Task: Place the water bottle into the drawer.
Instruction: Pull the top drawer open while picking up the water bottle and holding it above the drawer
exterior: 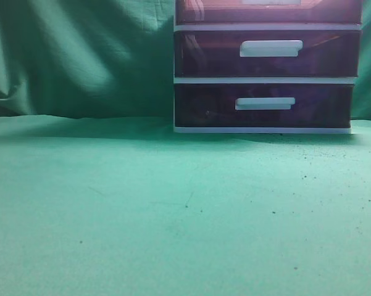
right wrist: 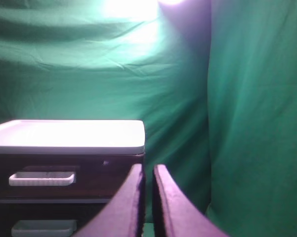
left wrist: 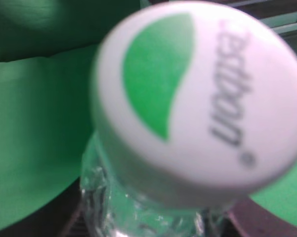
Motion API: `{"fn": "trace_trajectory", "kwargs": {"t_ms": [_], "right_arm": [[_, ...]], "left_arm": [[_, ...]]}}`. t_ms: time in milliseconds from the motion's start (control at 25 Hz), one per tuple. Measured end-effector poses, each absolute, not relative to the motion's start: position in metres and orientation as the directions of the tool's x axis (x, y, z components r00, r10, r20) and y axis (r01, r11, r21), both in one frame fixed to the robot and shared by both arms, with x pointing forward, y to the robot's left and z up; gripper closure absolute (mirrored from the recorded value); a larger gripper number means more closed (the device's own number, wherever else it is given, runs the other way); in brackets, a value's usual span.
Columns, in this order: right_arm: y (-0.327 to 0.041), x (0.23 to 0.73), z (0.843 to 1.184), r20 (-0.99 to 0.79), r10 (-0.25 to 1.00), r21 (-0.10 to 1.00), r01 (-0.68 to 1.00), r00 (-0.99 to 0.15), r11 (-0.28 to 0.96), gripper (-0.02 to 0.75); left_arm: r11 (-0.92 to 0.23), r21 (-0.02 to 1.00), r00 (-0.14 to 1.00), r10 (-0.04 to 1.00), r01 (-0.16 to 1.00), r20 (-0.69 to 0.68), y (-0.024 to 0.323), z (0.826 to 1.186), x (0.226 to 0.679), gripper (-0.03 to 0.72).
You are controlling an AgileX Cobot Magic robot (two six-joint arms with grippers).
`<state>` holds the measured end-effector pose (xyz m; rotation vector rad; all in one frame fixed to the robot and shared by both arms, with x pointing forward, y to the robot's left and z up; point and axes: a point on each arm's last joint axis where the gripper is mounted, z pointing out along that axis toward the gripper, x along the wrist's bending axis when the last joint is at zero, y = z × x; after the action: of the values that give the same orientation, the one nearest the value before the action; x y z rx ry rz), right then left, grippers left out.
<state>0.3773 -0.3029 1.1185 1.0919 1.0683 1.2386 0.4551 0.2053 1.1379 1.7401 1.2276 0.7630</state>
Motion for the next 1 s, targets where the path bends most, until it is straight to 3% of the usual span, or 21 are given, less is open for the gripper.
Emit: {"fn": "trace_trajectory", "kwargs": {"t_ms": [240,400,560,640,800,1000], "right_arm": [[-0.303,0.446,1.143,-0.011,1.0,0.999,-0.036,0.026,0.012,0.69],[-0.294,0.489,1.15,-0.266,0.963,0.963,0.027,-0.042,0.267,0.69],[-0.261,0.527,1.143,-0.643,0.74,0.759,-0.035,-0.199,0.65,0.69],[-0.244,0.543,1.134,-0.77,0.584,0.622,-0.096,-0.257,0.777,0.69],[-0.225,0.575,1.114,-0.889,0.334,0.405,-0.197,-0.312,0.893,0.69],[-0.217,0.602,1.092,-0.953,0.058,0.151,-0.301,-0.298,0.942,0.505]], "left_arm": [[-0.159,0.886,0.327,0.945,0.436,0.009,0.206,1.137,0.454,0.386],[-0.159,0.886,0.327,0.945,0.436,0.009,0.206,1.137,0.454,0.386],[-0.159,0.886,0.327,0.945,0.436,0.009,0.206,1.137,0.454,0.386],[-0.159,0.886,0.327,0.945,0.436,0.009,0.206,1.137,0.454,0.386],[-0.159,0.886,0.327,0.945,0.436,0.009,0.206,1.137,0.454,0.386],[-0.159,0.886,0.327,0.945,0.436,0.009,0.206,1.137,0.454,0.386]]}}
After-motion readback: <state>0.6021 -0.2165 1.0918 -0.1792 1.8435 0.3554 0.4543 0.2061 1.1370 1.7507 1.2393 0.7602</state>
